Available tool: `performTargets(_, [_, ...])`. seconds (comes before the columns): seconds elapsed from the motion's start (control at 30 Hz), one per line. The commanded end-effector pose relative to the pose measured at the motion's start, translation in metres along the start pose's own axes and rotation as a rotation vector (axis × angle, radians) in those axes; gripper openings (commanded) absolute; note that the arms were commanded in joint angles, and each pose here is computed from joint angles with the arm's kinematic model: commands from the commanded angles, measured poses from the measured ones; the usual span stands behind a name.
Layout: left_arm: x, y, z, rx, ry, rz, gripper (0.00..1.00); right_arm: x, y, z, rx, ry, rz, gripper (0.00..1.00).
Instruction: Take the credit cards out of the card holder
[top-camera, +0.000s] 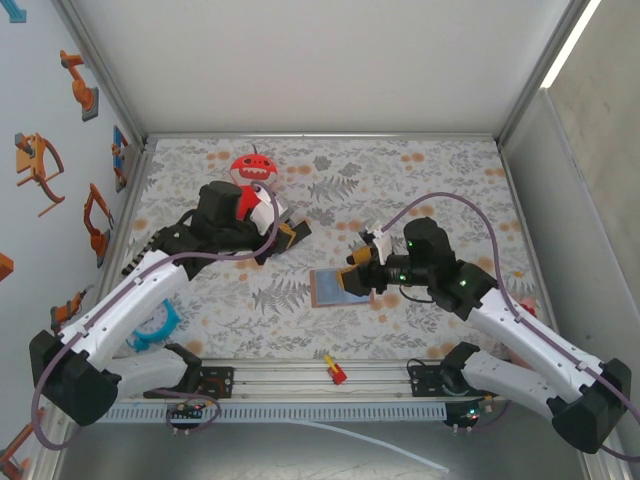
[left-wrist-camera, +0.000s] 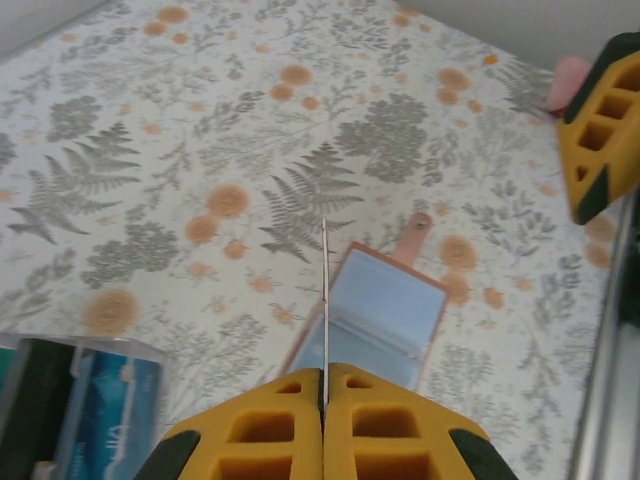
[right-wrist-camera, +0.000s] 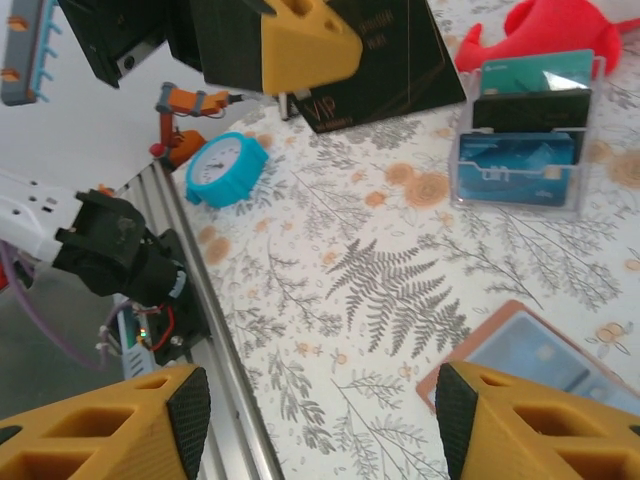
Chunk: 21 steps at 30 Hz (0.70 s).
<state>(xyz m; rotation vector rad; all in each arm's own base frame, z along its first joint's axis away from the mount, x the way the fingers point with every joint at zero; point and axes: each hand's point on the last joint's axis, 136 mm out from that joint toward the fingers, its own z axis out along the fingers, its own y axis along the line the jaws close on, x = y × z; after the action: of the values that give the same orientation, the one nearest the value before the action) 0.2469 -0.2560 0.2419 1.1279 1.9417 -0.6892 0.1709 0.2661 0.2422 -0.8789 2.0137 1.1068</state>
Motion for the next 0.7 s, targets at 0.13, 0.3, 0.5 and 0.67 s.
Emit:
performTargets(0.13, [0.0, 0.076, 0.02, -0.174, -0.003, 0.154, 0.0, -0.011, -0.021, -0.006, 0.156, -0.016, 0.018, 0.61])
performTargets(0.3, [0.009, 0.107, 0.041, -0.177, 0.031, 0.175, 0.0, -0.015, -0.038, -0.014, 0.266, -0.048, 0.036, 0.62])
performTargets(0.5, [0.03, 0.131, 0.063, -0.173, 0.097, 0.171, 0.0, -0.018, -0.053, -0.024, 0.367, -0.085, 0.055, 0.62])
performTargets(0.67, [0.046, 0.144, 0.077, -0.19, 0.126, 0.167, 0.02, -0.019, -0.06, -0.03, 0.42, -0.103, 0.071, 0.62])
